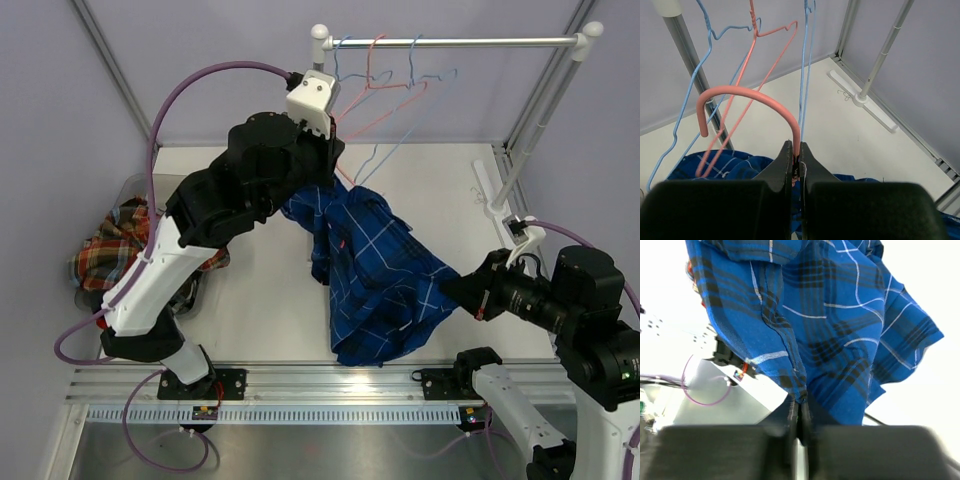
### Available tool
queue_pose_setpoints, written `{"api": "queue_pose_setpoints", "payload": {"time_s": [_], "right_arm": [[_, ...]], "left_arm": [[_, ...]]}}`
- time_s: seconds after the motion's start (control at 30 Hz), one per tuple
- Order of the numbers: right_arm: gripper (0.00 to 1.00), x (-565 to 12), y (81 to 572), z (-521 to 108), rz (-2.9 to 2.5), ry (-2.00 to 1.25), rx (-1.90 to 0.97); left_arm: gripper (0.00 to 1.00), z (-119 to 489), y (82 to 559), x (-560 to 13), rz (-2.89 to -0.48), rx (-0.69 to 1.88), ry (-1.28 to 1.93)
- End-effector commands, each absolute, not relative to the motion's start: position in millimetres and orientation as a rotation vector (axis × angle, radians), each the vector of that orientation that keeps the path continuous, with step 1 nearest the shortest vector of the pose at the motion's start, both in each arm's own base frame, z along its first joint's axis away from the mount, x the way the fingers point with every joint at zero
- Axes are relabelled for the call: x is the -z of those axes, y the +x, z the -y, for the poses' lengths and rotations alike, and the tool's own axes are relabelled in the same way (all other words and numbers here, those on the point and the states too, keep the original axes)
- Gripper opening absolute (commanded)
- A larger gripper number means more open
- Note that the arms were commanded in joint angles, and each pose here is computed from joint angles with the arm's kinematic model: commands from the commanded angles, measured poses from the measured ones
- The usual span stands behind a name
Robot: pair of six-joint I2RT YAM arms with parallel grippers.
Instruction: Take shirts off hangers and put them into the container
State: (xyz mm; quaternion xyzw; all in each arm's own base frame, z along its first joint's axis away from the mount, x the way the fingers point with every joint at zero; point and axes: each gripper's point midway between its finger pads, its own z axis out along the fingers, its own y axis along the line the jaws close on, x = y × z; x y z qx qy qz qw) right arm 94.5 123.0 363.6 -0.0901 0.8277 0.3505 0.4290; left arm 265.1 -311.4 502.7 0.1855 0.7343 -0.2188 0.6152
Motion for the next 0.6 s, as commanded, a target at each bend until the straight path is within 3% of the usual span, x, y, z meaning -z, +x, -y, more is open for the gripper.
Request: {"api": "queue_pose_setpoints", "payload": {"time_s": [0.0,0.13,0.4,0.57], "right_arm": [[0.00,-364.3,90.0,-123.6,-2.050,-0.253,-0.878],[0.00,-373.2,88.1,-114.6,-2.007,-0.209,-0.824],[0.00,-399.0,52.4,-117.7,-1.762,-0.212,-0.926],[0.00,-349.4,62.4,-125.7,-1.948,-0.203,-0.967]], "left_arm": [[0.00,294.0,262.1,-538.5,-1.595,0.522,0.356],[0.00,259.8,271.8,-549.0,-1.573,0.398,0.225],[0.00,109.9,248.9,-595.9,-1.362,0.193,-0.316],[0.00,60.5,227.3,-600.7,-1.301,0.188,-0.437]]}}
